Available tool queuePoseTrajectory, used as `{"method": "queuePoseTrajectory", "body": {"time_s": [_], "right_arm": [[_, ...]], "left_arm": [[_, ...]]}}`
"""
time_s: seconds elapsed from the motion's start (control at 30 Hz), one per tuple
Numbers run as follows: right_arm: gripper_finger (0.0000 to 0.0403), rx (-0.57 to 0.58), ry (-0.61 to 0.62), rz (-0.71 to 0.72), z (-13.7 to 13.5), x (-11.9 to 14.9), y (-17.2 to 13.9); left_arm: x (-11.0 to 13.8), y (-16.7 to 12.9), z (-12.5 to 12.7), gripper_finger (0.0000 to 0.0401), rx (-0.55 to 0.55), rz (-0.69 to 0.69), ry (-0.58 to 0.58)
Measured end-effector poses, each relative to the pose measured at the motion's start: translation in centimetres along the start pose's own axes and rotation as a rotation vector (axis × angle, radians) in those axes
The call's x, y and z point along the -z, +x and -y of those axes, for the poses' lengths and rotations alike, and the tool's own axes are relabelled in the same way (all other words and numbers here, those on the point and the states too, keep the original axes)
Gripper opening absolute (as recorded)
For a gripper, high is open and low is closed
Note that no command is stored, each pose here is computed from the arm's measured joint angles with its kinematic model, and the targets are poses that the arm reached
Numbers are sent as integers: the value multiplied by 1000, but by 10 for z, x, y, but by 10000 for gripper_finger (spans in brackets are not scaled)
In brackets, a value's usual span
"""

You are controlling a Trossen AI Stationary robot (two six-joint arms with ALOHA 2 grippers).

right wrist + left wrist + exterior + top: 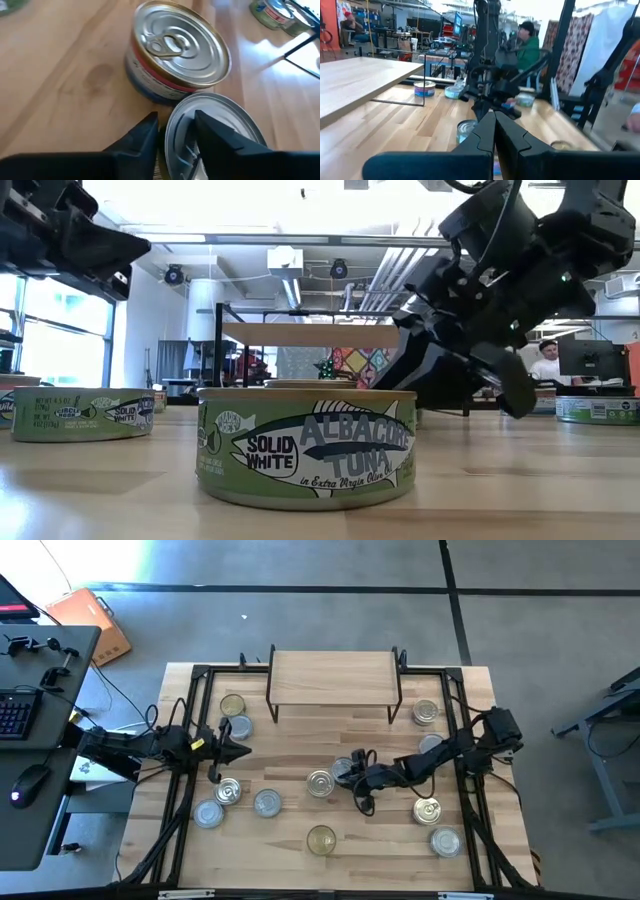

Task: Stack canned seafood by type on shelf
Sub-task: Put the green tuna can on the shelf

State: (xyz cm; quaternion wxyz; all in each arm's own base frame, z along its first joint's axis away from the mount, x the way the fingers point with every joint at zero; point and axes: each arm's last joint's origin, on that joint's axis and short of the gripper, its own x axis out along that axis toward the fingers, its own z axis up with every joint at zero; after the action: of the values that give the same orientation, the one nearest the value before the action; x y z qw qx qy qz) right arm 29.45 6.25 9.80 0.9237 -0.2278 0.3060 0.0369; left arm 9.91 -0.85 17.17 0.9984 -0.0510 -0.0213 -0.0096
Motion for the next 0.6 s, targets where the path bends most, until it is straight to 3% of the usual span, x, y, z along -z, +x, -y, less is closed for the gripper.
{"method": "queuePoseTrajectory", "body": {"time_s": [0.27,0.43,0.6], "right_arm": [[10,34,-7,-70,-1,6,1],[6,61,26,-74,-6,4,-3],[1,50,58,-52,-8,-6,-17]], "left_arm": [[6,5,0,0,3,-69,85],[4,8,1,0,4,-55,86],[3,13,3,0,12,-45,230]]}}
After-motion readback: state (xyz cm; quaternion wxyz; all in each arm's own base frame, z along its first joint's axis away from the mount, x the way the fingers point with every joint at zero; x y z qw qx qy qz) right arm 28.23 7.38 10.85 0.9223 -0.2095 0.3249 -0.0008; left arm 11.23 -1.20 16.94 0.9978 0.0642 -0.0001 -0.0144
